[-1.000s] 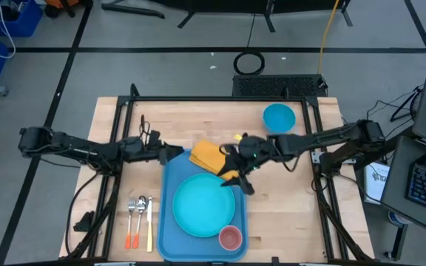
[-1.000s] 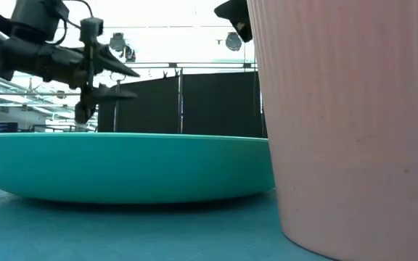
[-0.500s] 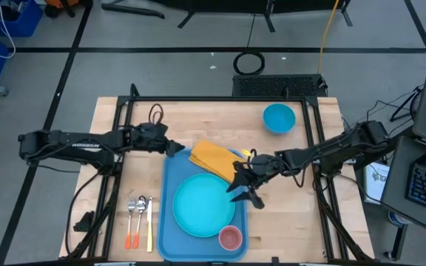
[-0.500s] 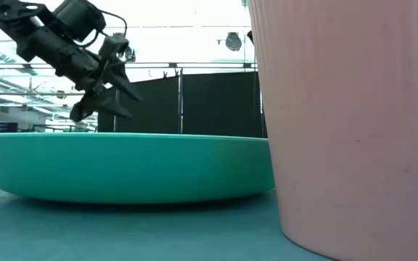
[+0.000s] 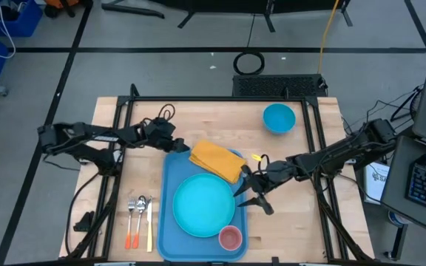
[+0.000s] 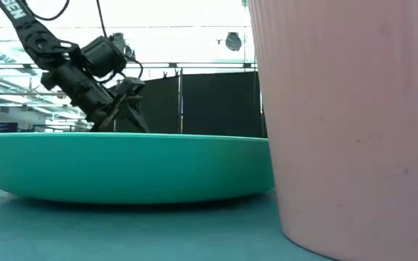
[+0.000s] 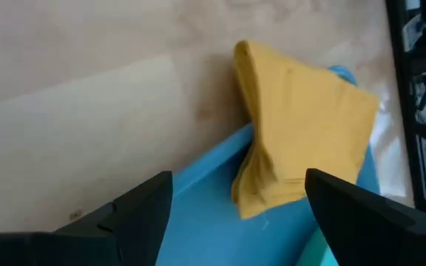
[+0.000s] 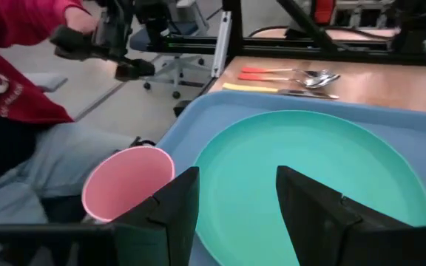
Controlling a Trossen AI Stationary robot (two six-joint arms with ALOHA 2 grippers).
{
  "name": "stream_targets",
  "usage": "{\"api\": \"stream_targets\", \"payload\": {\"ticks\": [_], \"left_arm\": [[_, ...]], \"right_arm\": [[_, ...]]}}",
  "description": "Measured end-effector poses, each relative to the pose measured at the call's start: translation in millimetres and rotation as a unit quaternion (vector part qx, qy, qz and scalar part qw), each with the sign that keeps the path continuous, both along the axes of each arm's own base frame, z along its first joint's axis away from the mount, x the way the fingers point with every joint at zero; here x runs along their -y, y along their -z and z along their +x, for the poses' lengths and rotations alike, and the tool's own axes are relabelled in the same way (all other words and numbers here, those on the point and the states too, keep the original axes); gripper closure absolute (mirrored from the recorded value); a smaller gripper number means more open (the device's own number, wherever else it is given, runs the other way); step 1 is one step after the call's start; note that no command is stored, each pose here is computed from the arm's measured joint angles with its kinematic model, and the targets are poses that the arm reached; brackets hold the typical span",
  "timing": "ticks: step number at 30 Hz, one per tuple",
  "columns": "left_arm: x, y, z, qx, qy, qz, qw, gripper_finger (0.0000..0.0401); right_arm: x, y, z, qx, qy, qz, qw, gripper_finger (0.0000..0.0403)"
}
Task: Set up tray
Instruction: Put the yellow napkin to the left of the blue plate on the blue serving tray
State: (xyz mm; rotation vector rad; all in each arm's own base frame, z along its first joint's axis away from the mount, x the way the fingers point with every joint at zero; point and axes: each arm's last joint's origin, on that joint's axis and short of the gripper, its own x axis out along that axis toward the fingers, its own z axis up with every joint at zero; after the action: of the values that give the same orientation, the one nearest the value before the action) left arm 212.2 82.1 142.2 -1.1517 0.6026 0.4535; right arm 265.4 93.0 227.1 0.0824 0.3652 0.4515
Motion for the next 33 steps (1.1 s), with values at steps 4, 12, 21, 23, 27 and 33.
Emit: {"api": "stream_targets", "payload": {"ticks": [4,12,21,23,27,33], "left_arm": [[-6.4,8.7,7.2,0.012,-0.008,-0.007,1.000,0.0086],[-19.3,10.8,29.5,0.003,0.012,-0.006,1.000,0.0086],[-23.1,21.4,57.4,-0.021,0.062,-0.031,0.997,0.0086],[-23.7,23.5,58.7,-0.021,0.068,-0.039,0.997,0.0086],[-25.2,23.9,58.9,-0.018,0.069,-0.039,0.997,0.0087],[-25.0,21.0,58.7,-0.013,0.071,-0.030,0.997,0.0107]], "right_arm": [[-3.6,1.5,-3.3,-0.002,0.003,-0.007,1.000,0.0232],[-4.6,0.8,-3.4,0.002,0.002,-0.006,1.000,0.0232],[-4.4,1.2,-3.5,-0.001,0.001,-0.007,1.000,0.0232],[-4.4,1.7,-3.6,-0.004,0.001,-0.007,1.000,0.0232],[-4.3,2.7,-4.0,-0.008,0.000,-0.009,1.000,0.0232],[-3.8,8.1,-6.3,-0.012,0.001,-0.010,1.000,0.0232]]}}
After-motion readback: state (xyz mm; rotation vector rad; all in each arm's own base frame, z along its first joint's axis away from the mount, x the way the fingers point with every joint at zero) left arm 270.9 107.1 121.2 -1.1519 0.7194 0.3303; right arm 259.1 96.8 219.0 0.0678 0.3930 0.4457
